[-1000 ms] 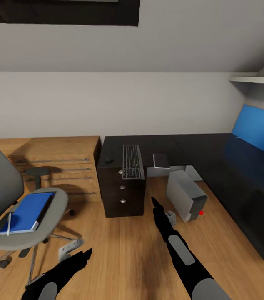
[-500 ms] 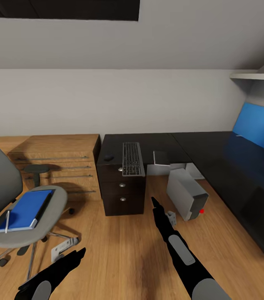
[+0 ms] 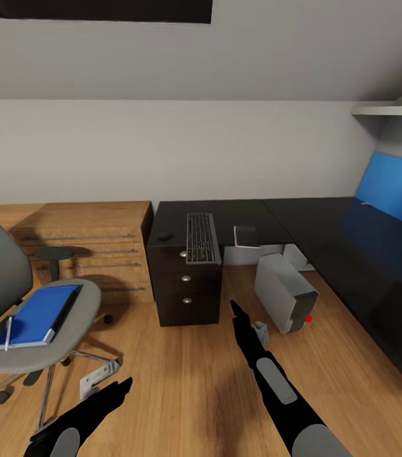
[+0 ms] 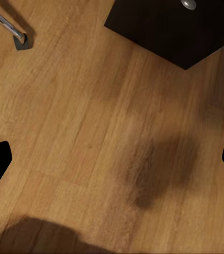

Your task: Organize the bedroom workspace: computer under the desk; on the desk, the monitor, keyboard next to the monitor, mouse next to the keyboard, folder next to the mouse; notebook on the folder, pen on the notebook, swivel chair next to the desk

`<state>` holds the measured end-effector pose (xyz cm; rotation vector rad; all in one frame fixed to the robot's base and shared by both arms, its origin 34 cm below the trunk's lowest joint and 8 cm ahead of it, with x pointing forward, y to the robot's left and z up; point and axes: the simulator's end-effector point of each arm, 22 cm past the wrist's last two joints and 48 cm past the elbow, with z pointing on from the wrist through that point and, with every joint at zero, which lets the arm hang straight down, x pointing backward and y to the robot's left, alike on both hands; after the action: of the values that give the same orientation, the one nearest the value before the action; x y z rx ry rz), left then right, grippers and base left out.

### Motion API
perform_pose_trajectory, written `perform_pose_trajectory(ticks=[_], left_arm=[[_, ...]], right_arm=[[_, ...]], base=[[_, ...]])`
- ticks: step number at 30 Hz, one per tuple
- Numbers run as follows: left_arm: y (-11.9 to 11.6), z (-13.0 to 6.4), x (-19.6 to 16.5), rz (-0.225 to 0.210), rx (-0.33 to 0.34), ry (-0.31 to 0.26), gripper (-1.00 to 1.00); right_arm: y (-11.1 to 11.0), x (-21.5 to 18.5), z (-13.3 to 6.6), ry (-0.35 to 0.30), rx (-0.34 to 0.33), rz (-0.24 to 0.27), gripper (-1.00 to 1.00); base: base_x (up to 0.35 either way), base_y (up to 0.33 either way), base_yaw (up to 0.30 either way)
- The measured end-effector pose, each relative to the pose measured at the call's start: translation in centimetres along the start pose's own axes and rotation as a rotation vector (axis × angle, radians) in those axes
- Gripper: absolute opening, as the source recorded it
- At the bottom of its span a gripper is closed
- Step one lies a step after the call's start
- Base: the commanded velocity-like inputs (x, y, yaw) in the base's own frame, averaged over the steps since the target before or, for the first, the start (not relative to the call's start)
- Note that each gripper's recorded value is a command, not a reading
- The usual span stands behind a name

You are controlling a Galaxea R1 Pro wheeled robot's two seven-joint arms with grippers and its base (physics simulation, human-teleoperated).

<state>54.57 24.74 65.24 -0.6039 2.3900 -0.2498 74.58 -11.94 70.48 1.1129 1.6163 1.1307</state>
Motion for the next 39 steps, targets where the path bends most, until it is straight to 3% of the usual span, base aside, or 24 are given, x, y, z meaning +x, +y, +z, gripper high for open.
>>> perform_pose_trajectory(ticks=[12,29,39], left_arm=[[0.4,0.1,-0.1,-0.001,-0.003,-0.007,1.00],[0.4,0.1,-0.2,-0.002,-0.003,-0.008,1.00],[0.4,0.1,-0.2,-0.003,-0.004,-0.010,1.00]], right_arm=[[0.4,2.9,-0.1,0.070,-0.018,-0.052,1.00],[0.5,3.0,-0.1,0.072,-0.021,-0.057,1.00],[0.5,3.2,-0.1,0.074,-0.022,-0.055,1.00]], base=[[0.091,0.000,0.000],[0.275,0.002,0.000],[0.260,0.182,0.000]])
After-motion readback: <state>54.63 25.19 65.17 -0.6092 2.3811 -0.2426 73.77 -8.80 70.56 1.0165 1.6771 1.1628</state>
